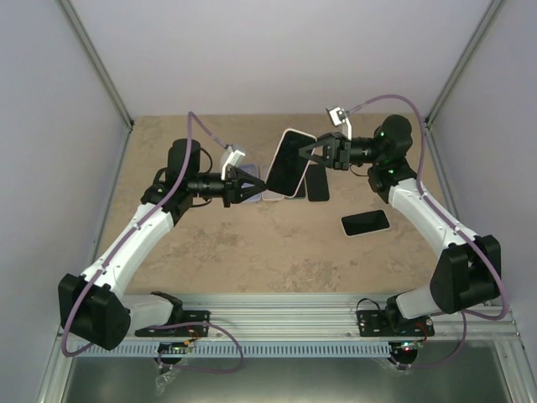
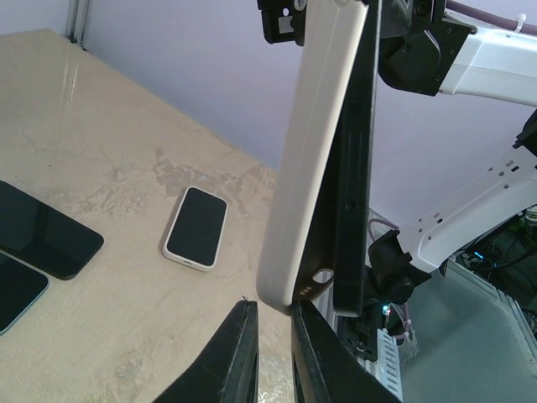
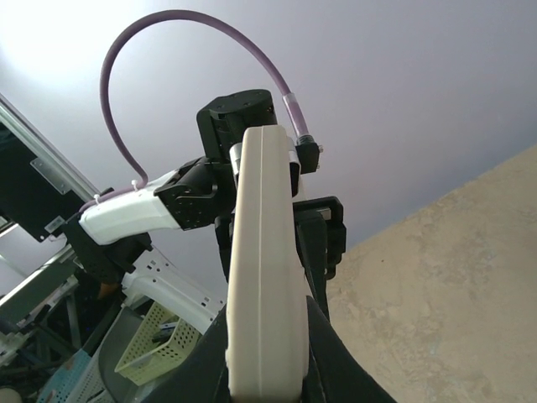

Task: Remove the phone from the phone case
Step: Remove the phone case from the phone.

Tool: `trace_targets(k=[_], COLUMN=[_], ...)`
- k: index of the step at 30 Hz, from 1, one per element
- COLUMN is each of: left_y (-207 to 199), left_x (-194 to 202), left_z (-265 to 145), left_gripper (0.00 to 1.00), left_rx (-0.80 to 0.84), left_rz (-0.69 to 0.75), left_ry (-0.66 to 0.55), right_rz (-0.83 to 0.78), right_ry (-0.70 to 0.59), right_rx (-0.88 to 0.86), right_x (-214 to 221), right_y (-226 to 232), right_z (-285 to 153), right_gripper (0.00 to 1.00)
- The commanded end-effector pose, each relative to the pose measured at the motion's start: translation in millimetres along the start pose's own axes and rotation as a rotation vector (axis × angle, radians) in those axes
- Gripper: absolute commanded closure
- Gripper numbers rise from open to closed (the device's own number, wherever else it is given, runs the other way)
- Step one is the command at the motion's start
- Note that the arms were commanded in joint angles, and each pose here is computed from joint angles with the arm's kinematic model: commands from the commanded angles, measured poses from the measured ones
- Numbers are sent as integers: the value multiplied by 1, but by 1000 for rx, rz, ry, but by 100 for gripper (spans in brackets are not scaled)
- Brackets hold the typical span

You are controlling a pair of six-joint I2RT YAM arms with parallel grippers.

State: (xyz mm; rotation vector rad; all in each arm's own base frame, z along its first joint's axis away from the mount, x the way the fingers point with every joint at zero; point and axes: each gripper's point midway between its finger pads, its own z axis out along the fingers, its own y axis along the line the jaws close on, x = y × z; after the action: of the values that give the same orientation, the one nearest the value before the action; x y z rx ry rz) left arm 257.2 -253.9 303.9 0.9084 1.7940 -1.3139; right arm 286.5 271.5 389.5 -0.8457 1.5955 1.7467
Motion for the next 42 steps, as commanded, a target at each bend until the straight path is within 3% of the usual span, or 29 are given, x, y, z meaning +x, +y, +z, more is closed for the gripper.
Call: trace_targets(k=[1,16,25,42], left_y=[23,21,-13,-14], left_x=[-2,-4,-11,-23], left_z=[2,7,3,2], left_gripper=[87,88,86,83], left_rx=[-82,-25,157,134], left_rz=[-23,-50,-38,-4], left_ry=[-12,-30,-57,-63], right_rz=[-49,1,31,45], right_ry=[93,139,156,207], right_rx=[-129,-181,-185,-202], right_x=[13,32,42,67], right_y=[45,49,41,36], right_z=[11,27,31,44], right_gripper=[99,99,100,99])
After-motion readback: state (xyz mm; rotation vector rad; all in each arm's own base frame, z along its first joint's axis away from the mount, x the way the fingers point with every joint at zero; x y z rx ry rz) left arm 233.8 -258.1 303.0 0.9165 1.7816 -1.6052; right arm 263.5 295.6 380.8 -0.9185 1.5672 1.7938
